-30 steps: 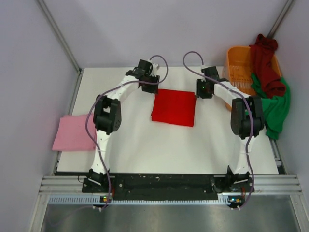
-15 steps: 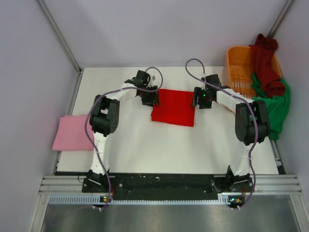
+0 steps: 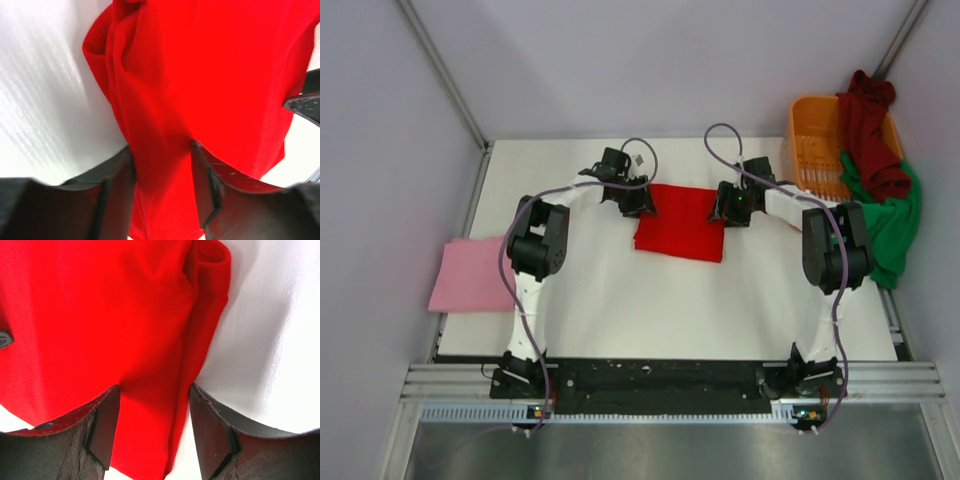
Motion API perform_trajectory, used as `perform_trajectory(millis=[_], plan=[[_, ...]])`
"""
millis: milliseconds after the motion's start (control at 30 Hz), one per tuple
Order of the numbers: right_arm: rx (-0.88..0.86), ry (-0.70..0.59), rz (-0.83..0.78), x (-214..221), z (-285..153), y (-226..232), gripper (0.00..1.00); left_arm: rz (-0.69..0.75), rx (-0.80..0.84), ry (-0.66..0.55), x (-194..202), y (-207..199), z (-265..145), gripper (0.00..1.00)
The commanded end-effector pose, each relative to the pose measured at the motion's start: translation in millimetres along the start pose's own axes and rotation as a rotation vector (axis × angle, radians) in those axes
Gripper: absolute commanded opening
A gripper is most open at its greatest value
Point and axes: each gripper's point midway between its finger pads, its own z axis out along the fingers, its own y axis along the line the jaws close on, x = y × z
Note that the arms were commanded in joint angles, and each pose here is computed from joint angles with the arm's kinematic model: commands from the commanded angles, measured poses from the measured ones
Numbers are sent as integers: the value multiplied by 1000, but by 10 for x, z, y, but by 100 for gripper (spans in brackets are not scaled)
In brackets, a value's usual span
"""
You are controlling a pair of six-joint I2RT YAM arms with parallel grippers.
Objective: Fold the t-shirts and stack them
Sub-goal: Put the neatly folded tshirt into the corner of the board with the left arm
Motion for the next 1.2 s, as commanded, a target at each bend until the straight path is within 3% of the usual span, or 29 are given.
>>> perform_trajectory(millis=[0,100,200,300,333,367,600,833,1067,1167], plan=[[-30,-25,19,-99,28,15,57,-51,29,120,288,27,277,37],[-31,-41,14,-135,-35,34,57,-68,77,137,323,-12,267,0],[-24,-70,6,-192,-173,29,60,-71,97,121,285,-16,129,0],[-8,-106,-30,-227,-383,53,82,-53,99,97,234,39,-100,0],[-7,-126,-44,-254,-483,77,95,-27,88,86,214,66,-199,0],[-1,-139,-58,-263,-562,93,99,-12,60,86,239,134,-275,0],[61,-198,-113,-216,-977,62,99,86,-111,85,485,618,-921,0],[96,-184,-139,-78,-1057,-21,99,106,-282,113,813,1168,-1486,0],[118,-187,-160,-101,-1106,-48,99,289,-504,143,1012,1464,-2192,0],[129,-194,-168,-125,-1115,-63,99,305,-588,177,1127,1545,-2479,0]])
